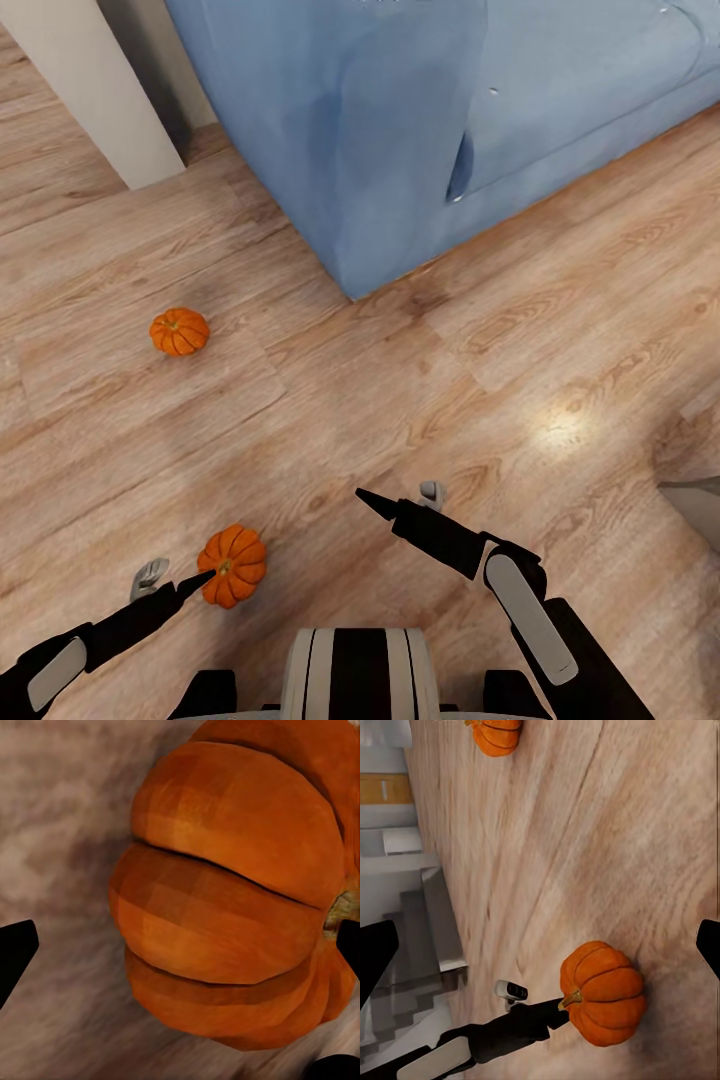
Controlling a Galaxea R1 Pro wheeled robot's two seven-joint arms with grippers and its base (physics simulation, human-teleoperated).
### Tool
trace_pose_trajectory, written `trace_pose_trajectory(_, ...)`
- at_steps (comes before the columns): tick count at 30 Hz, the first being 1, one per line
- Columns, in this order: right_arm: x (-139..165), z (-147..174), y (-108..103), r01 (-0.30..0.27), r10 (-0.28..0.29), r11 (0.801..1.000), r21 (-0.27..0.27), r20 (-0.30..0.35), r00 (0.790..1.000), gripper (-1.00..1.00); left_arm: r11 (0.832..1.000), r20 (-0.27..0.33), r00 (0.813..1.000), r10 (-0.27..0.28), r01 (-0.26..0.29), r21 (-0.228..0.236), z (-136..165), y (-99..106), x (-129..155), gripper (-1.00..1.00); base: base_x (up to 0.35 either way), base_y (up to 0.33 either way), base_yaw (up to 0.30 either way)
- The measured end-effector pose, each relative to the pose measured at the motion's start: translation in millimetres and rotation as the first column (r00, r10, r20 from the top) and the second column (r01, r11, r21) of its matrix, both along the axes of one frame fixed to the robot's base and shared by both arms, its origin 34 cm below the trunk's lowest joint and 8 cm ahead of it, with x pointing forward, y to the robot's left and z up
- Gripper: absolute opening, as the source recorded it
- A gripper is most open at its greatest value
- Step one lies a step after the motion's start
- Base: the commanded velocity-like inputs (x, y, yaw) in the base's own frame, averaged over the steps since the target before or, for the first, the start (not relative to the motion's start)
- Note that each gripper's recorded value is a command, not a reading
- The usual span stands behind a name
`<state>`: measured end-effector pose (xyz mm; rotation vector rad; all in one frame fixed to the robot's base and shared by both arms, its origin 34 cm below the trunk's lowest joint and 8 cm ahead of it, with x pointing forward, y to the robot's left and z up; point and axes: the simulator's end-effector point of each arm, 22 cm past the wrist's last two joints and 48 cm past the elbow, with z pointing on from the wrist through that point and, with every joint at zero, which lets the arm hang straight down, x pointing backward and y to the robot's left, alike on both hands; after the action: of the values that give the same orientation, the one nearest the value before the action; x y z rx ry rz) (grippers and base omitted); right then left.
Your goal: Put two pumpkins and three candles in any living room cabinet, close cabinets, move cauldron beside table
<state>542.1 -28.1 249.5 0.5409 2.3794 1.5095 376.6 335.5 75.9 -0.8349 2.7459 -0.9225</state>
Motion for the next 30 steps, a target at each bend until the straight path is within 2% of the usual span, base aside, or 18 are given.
trace_pose_trajectory(18,-0.4,-0.6,-0.1,0.0,0.0,1.0,0.0,-0.002,1.0,1.0,1.0,0.0,1.0,0.001,-0.001,0.0,0.0,0.3,0.1,1.0,0.018,-0.035,0.0)
trace_pose_trajectory(21,-0.1,-0.3,0.2,0.0,0.0,1.0,0.0,-0.001,1.0,1.0,1.0,0.013,1.0,0.024,-0.024,-0.011,2.8,1.0,6.1,1.0,0.0,-0.15,0.0)
trace_pose_trajectory(30,-0.4,-0.6,0.0,-0.001,0.001,1.0,0.0,-0.001,1.0,1.0,1.0,0.012,1.0,0.009,-0.009,-0.024,3.9,-3.1,3.3,1.0,0.0,-0.077,0.0)
